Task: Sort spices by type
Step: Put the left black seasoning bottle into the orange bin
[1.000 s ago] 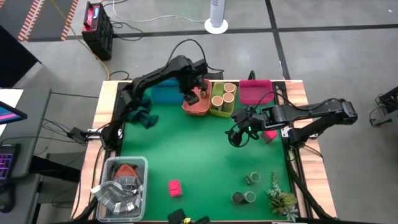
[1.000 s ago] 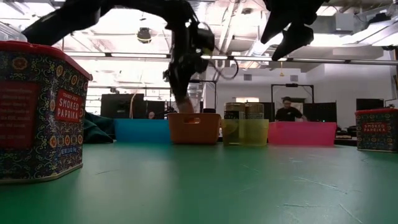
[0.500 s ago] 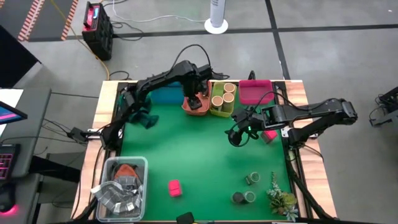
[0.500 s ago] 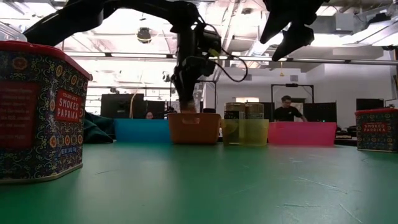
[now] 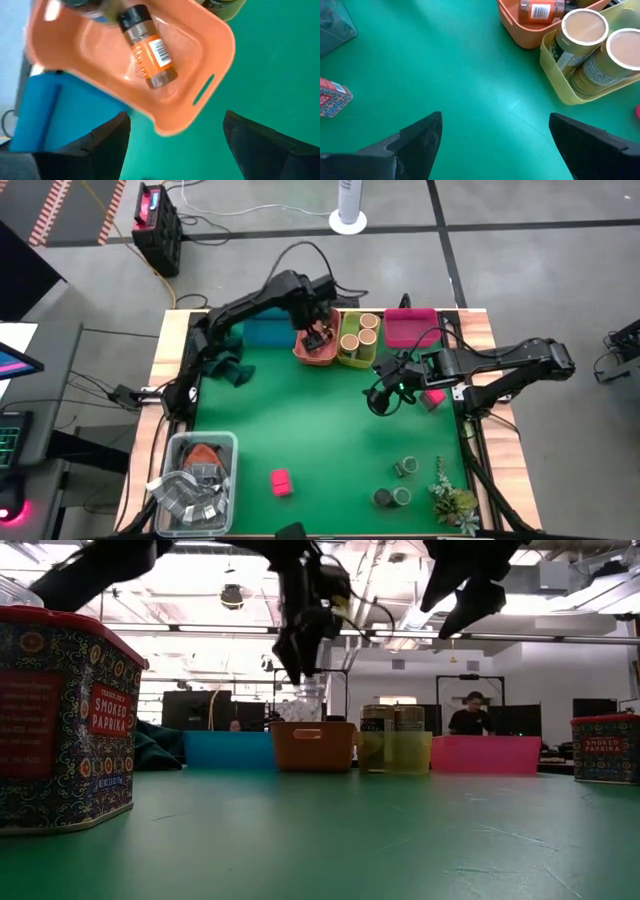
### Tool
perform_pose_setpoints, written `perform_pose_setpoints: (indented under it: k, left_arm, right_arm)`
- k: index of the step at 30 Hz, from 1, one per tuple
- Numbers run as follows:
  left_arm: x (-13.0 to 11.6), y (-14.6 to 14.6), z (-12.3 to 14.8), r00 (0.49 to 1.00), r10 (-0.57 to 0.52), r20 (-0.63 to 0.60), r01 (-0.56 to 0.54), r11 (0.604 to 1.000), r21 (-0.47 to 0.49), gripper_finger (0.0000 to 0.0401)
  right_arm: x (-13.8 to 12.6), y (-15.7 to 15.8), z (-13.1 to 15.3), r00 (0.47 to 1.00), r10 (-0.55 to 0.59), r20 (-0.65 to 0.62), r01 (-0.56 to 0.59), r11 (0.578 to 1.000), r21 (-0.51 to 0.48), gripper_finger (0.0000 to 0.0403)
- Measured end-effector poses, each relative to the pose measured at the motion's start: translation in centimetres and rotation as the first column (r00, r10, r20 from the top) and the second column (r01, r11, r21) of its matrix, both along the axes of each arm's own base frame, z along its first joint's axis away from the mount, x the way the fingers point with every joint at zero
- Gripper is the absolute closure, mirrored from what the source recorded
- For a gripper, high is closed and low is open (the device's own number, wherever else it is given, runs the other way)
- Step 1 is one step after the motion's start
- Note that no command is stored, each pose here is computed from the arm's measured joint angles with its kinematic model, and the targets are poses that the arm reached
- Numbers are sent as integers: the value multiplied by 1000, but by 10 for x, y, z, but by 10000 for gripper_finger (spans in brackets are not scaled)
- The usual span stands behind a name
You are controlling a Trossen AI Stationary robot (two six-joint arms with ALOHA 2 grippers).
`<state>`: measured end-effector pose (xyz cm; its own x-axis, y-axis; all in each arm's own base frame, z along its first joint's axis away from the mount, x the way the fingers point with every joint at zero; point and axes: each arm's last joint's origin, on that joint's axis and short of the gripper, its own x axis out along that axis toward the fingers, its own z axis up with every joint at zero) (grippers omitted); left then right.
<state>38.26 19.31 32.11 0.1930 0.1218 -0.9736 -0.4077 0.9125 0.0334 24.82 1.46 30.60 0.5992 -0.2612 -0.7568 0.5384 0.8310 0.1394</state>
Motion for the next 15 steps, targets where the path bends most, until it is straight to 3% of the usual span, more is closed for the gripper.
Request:
perform_pose_setpoints:
  k: [7,15]
  left_arm:
    - [-1,0,14,993,71,91,-74,997,31,95]
    - [34,18,-24,948,230,221,-241,970,27,95]
  right_arm:
    - [0,0,0,1000,-9,1,9,1000,5,10]
    - [-2,6,-1,1000,-29,-1,29,999,39,10]
